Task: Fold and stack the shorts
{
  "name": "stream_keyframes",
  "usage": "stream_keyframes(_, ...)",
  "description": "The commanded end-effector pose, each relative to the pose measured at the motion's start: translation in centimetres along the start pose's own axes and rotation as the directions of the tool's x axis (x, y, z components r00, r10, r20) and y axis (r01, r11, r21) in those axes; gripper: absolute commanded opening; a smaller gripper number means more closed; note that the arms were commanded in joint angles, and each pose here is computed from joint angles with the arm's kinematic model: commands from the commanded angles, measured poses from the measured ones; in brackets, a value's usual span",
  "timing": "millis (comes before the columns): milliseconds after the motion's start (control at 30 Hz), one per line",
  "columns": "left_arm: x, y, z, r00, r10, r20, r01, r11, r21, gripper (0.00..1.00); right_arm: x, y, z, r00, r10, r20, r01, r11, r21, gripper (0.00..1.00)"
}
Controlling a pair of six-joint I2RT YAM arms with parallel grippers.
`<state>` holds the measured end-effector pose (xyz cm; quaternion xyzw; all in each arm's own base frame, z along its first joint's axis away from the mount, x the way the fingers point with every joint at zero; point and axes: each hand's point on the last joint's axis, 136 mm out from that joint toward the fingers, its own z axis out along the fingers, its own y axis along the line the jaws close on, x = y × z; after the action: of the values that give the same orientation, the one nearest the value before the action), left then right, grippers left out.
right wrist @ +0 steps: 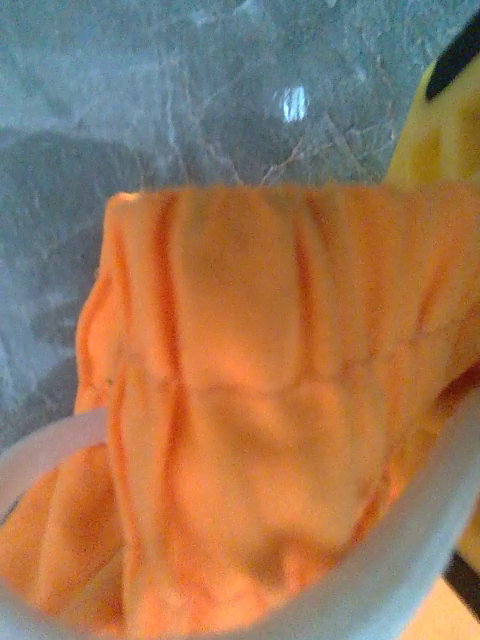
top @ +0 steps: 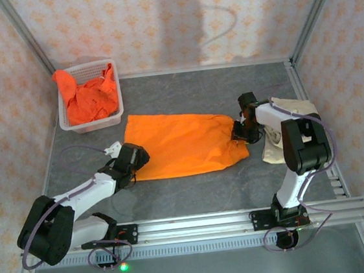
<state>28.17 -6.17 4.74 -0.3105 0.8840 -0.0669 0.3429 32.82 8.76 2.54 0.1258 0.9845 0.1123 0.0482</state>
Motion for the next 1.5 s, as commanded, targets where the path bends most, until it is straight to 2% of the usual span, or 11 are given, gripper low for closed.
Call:
stream_keyframes(0, -1.4, -0.2, -1.1, 0.999, -0.009, 0.044, 0.009, 1.0, 0.009, 1.0, 1.1, -0.9, 1.8, 0.999, 0.026, -0.047, -0.025, 0.999, 0.031, 0.2)
stream_keyframes(167, -4.7, -1.4, -4.4, 0.989, -0.03, 0.142, 0.019, 0.997, 0.08, 1.0, 0.2, -1.4, 0.3, 1.0, 0.009, -0.001, -0.009, 0.996, 0.085, 0.0)
stream_keyframes(300, -6.8, -1.7, -7.2, 0.974, -0.068, 0.217, 0.038, 0.989, 0.14, 1.0, -1.1, -2.5, -2.4, 0.998, -0.036, 0.049, 0.025, 0.98, 0.198, 0.0)
stream_keyframes(467, -7.4, -1.3, -8.7, 0.966, -0.086, 0.243, 0.046, 0.985, 0.166, 1.0, -2.8, -4.1, -7.3, 0.986, -0.142, 0.086, 0.096, 0.909, 0.406, 0.0)
stream_keyframes(700, -6.9, -0.8, -8.5, 0.969, -0.094, 0.229, 0.057, 0.985, 0.16, 1.0, -5.5, -5.5, -14.6, 0.954, -0.28, 0.104, 0.15, 0.751, 0.643, 0.0)
stream_keyframes(933, -6.6, -0.8, -8.4, 0.973, -0.088, 0.215, 0.055, 0.986, 0.156, 1.0, -7.9, -4.3, -20.5, 0.902, -0.43, 0.035, 0.209, 0.508, 0.836, 0.0)
stream_keyframes(1033, -6.5, -0.7, -8.3, 0.975, -0.085, 0.207, 0.055, 0.987, 0.15, 1.0, -8.7, -3.0, -22.2, 0.882, -0.47, 0.031, 0.203, 0.438, 0.876, 0.0)
stream_keyframes(1200, -6.3, -0.5, -8.2, 0.976, -0.085, 0.202, 0.056, 0.988, 0.144, 1.0, -8.9, 0.6, -22.9, 0.845, -0.533, 0.043, 0.209, 0.402, 0.891, 0.0)
stream_keyframes(1467, -5.7, -0.1, -7.6, 0.979, -0.078, 0.189, 0.054, 0.991, 0.126, 1.0, -7.3, 7.0, -19.2, 0.811, -0.585, 0.009, 0.284, 0.407, 0.868, 0.0)
